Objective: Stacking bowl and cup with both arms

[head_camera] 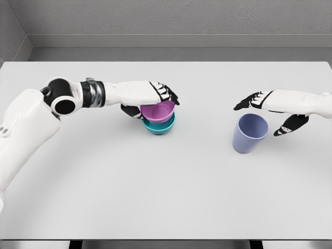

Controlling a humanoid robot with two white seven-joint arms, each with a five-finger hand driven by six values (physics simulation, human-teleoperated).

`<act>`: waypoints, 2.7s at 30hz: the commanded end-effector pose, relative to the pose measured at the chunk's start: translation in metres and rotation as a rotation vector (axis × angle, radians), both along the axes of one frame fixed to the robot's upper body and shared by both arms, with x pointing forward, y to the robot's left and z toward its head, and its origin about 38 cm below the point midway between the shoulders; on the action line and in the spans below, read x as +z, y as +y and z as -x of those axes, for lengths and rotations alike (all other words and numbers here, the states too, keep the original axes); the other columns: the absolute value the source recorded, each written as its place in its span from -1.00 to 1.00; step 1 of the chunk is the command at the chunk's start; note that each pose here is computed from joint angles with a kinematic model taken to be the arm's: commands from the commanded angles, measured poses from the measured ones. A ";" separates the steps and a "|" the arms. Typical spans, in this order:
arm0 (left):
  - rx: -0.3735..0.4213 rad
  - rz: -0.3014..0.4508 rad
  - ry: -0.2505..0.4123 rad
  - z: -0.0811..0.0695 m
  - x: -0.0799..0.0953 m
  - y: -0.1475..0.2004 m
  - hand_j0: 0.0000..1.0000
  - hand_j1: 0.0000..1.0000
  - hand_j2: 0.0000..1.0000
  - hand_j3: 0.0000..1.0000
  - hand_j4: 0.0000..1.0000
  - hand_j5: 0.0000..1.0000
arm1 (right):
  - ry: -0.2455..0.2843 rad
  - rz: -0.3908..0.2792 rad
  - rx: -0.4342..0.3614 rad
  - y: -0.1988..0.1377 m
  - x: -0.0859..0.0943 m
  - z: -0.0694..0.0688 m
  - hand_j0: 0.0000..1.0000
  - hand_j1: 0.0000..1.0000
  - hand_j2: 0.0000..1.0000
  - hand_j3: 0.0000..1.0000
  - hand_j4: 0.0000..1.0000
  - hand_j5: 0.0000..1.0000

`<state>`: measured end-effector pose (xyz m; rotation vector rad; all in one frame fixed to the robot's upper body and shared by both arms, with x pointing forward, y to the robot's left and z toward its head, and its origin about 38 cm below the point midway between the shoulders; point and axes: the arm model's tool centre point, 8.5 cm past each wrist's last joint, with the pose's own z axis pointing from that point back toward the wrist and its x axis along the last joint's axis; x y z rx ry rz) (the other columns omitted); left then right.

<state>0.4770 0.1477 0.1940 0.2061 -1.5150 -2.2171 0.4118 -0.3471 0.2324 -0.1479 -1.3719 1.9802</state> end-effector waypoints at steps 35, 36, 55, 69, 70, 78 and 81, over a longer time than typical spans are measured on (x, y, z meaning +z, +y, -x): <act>0.136 0.038 -0.044 -0.006 0.039 0.083 1.00 1.00 1.00 1.00 1.00 1.00 | 0.016 -0.007 -0.020 -0.003 -0.006 -0.003 1.00 1.00 1.00 1.00 1.00 1.00; 0.156 0.041 -0.035 -0.004 0.042 0.099 1.00 1.00 1.00 1.00 1.00 1.00 | 0.019 -0.012 -0.019 -0.001 -0.008 -0.004 1.00 1.00 1.00 1.00 1.00 1.00; 0.233 -0.024 0.011 0.037 0.031 0.173 1.00 1.00 1.00 1.00 1.00 1.00 | 0.042 0.007 0.010 0.007 -0.017 -0.002 1.00 1.00 1.00 1.00 1.00 1.00; 0.295 0.008 0.006 0.042 0.031 0.195 1.00 1.00 1.00 1.00 1.00 1.00 | 0.058 -0.002 0.027 0.018 -0.025 -0.004 1.00 1.00 1.00 1.00 1.00 1.00; 0.296 0.006 0.005 0.042 0.032 0.195 1.00 1.00 1.00 1.00 1.00 1.00 | 0.060 0.000 0.028 0.018 -0.025 -0.004 1.00 1.00 1.00 1.00 1.00 1.00; 0.289 0.015 0.006 0.041 0.031 0.191 1.00 1.00 1.00 1.00 1.00 1.00 | 0.059 0.005 0.030 0.018 -0.026 -0.004 1.00 1.00 1.00 1.00 1.00 1.00; 0.289 0.017 0.005 0.041 0.031 0.191 1.00 1.00 1.00 1.00 1.00 1.00 | 0.061 0.010 0.033 0.019 -0.027 -0.003 0.95 0.95 0.95 0.95 0.95 0.95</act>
